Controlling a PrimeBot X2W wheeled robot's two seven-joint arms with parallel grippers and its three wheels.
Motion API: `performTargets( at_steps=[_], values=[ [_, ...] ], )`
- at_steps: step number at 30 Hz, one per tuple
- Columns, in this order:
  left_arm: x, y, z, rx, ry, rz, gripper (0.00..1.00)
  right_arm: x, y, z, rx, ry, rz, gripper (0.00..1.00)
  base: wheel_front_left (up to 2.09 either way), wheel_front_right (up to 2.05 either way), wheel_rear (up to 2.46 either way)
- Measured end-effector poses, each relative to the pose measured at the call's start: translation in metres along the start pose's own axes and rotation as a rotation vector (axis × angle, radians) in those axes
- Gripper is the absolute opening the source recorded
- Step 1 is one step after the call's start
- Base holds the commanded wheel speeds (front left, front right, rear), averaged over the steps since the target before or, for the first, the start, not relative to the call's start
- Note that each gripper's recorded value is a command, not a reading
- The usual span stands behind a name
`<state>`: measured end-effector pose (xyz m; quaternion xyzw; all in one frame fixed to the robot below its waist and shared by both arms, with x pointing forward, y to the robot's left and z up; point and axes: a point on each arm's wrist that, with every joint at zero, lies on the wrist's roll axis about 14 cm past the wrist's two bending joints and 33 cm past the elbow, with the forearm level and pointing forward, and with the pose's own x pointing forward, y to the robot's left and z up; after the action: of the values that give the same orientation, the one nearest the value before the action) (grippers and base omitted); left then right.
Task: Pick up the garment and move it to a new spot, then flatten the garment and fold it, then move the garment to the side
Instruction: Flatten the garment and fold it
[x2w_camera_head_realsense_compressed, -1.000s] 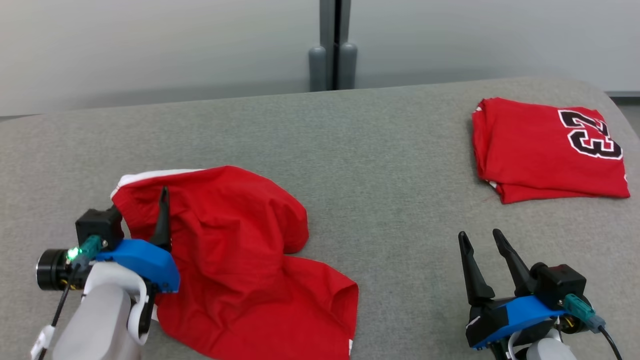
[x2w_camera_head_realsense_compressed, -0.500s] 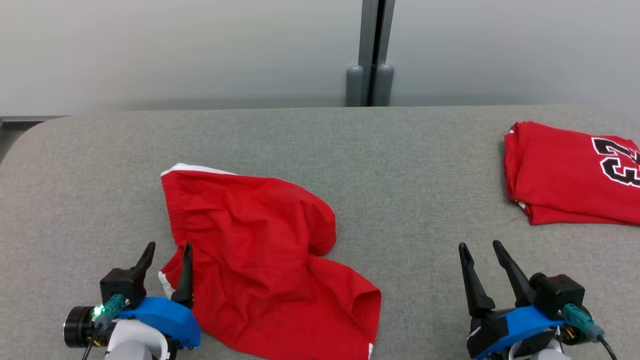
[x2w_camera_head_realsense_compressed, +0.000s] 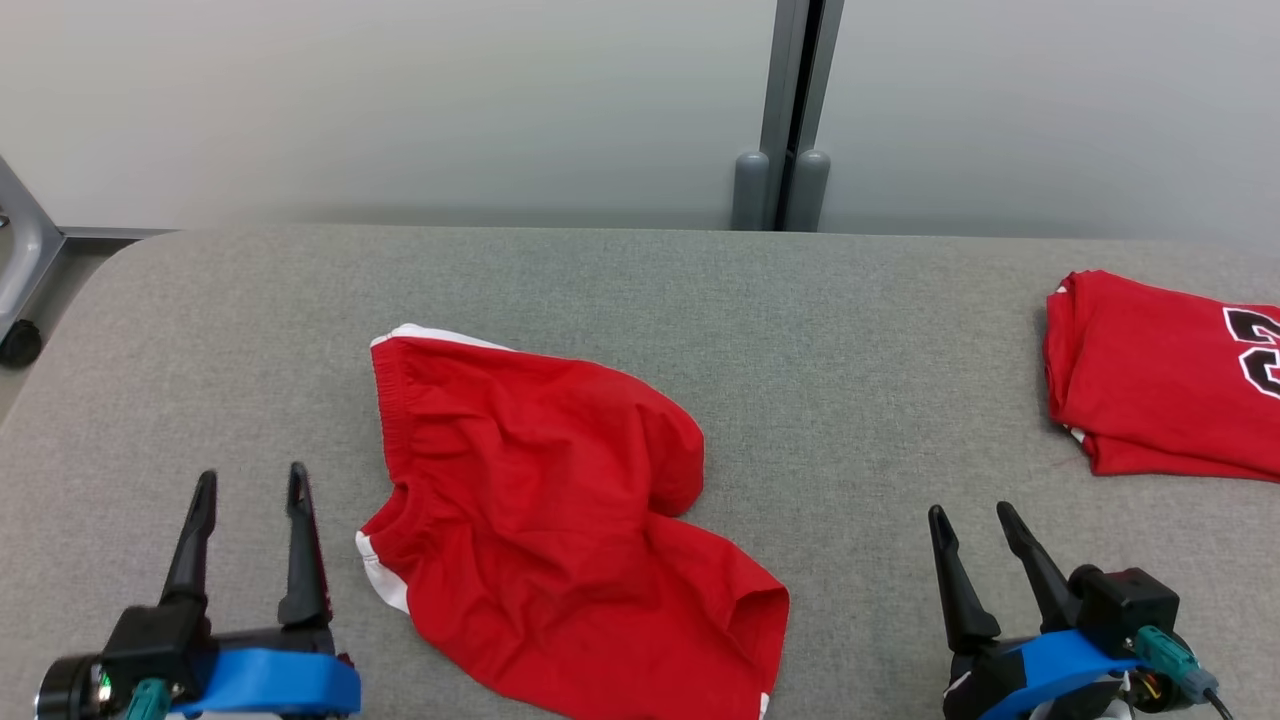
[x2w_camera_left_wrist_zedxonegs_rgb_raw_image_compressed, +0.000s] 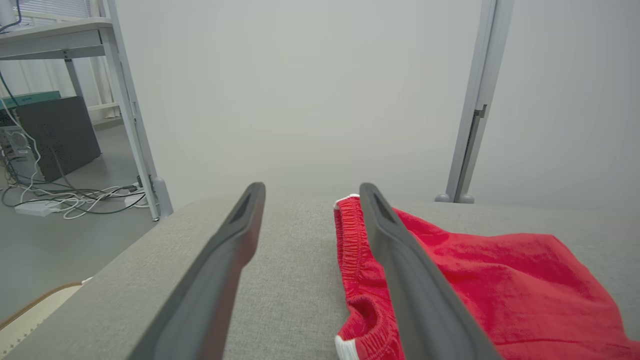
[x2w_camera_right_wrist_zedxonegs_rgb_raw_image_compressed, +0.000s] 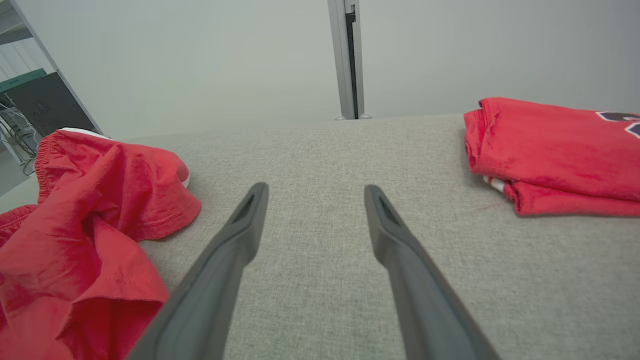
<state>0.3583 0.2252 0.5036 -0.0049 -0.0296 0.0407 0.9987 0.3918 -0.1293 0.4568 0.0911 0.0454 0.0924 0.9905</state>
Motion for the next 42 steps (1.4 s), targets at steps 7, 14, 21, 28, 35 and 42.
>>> performTargets(
  at_steps=[7,14,21,28,35,42],
  values=[
    [-0.023,0.008,-0.017,-0.006,0.05,0.036,1.0,-0.007,0.0,-0.004,0.002,0.012,-0.003,1.0,0.0,0.0,0.0],
    [-0.028,0.008,-0.028,-0.013,0.086,0.036,1.0,-0.01,0.001,-0.013,0.01,0.042,0.0,1.0,0.0,0.0,0.0],
    [-0.024,0.008,-0.027,-0.007,0.08,0.035,1.0,-0.01,0.042,-0.019,-0.009,0.081,0.125,1.0,0.0,0.0,0.0],
    [-0.023,0.007,-0.031,-0.008,0.089,0.036,1.0,-0.028,0.099,-0.042,-0.011,0.187,0.297,1.0,0.0,0.0,0.0],
    [-0.022,0.01,-0.032,-0.013,0.092,0.049,1.0,-0.04,0.122,-0.072,-0.026,0.309,0.381,1.0,0.0,0.0,0.0],
    [-0.022,0.01,-0.035,-0.015,0.101,0.053,1.0,-0.027,0.122,-0.085,-0.057,0.343,0.399,0.0,0.0,0.0,0.0]
  ],
)
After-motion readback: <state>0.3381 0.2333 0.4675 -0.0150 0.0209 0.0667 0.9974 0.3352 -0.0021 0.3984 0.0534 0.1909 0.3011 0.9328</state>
